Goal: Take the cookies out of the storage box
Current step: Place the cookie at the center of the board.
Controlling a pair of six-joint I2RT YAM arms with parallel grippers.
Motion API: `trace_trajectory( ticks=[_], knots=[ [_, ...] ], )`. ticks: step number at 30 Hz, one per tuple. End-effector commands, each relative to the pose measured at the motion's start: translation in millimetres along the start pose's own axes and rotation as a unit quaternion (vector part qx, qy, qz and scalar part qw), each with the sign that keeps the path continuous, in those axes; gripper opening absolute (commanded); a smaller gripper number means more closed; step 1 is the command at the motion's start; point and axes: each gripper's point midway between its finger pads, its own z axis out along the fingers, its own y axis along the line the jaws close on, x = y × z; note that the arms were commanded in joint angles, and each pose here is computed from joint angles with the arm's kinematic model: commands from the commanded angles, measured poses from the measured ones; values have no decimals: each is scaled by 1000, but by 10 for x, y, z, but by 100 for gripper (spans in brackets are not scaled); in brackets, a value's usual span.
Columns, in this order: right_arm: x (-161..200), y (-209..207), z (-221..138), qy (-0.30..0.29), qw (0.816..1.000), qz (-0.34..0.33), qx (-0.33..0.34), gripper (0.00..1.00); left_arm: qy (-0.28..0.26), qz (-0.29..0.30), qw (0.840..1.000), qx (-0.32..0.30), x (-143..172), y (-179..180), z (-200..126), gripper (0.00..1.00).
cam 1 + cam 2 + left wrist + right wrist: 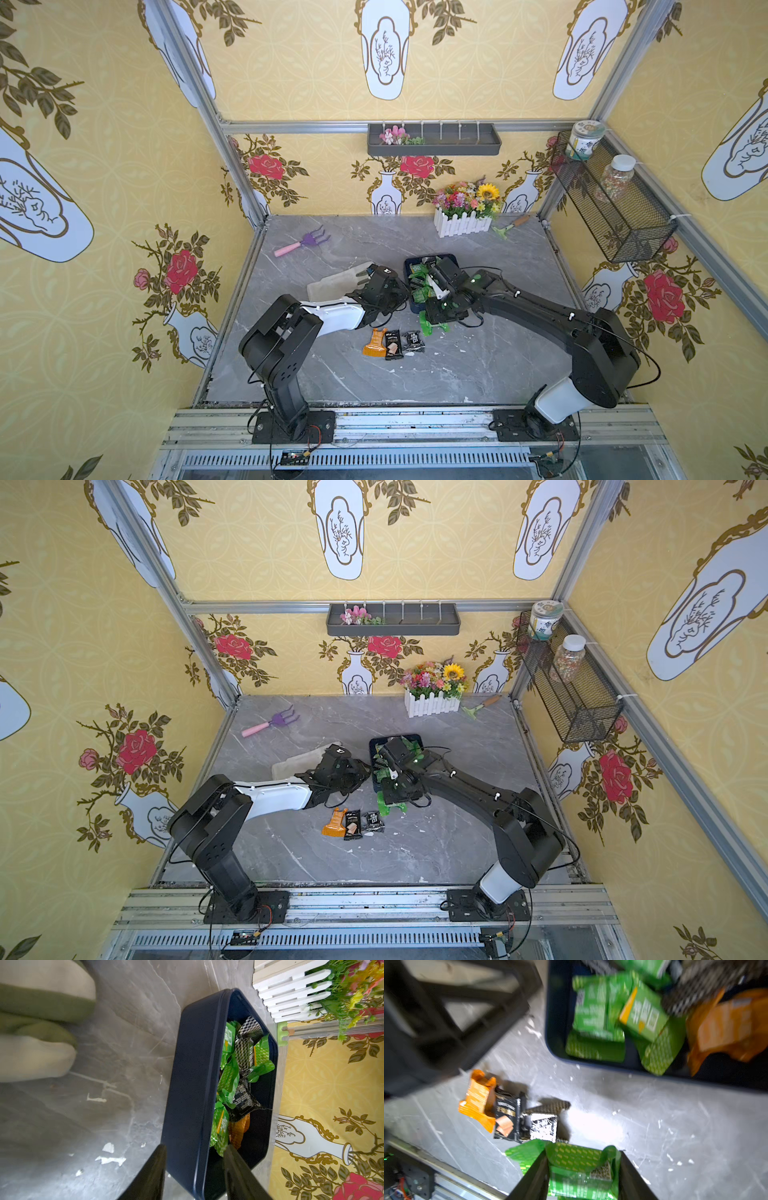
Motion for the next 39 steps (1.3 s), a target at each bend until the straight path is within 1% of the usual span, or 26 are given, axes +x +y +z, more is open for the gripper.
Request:
trace_trajectory(
  ticks=[1, 7, 17, 21, 26, 29, 32, 35, 36, 37, 39],
  knots=[
    [32, -13, 84, -9, 999, 32, 5, 52, 3, 3, 1000, 3, 10, -15, 25, 50],
    [134, -45, 317, 10, 999, 42, 8, 53, 3, 3, 1000, 0, 13, 1, 25, 48],
    [180, -112, 546, 25, 999, 42, 23, 54, 8, 3, 1000, -5, 47, 54, 24, 48],
    [208, -134, 602, 31, 998, 42, 28, 58, 7, 3, 1000, -5, 44, 49, 25, 48],
    [153, -114, 442, 11, 999, 38, 23, 71, 10, 7, 1000, -2, 50, 12, 22, 49],
    [47, -109, 191, -30, 999, 33, 19, 76, 10, 12, 1000, -5, 46, -11, 35, 52],
    [-65, -190, -43, -80, 996, 41, 18, 79, 18, 10, 1000, -7, 71, -10, 92, 57],
    [-100, -332, -112, -104, 992, 68, 18, 79, 30, 13, 999, -4, 119, -49, 166, 58],
    [-106, -378, -122, -109, 991, 78, 16, 78, 30, 16, 999, -6, 120, -60, 186, 58],
    [-112, -406, -130, -114, 990, 86, 12, 78, 29, 18, 999, -14, 111, -43, 207, 56],
    [-113, -447, -144, -120, 988, 96, 8, 77, 22, 24, 999, -37, 82, 22, 235, 48]
  ],
)
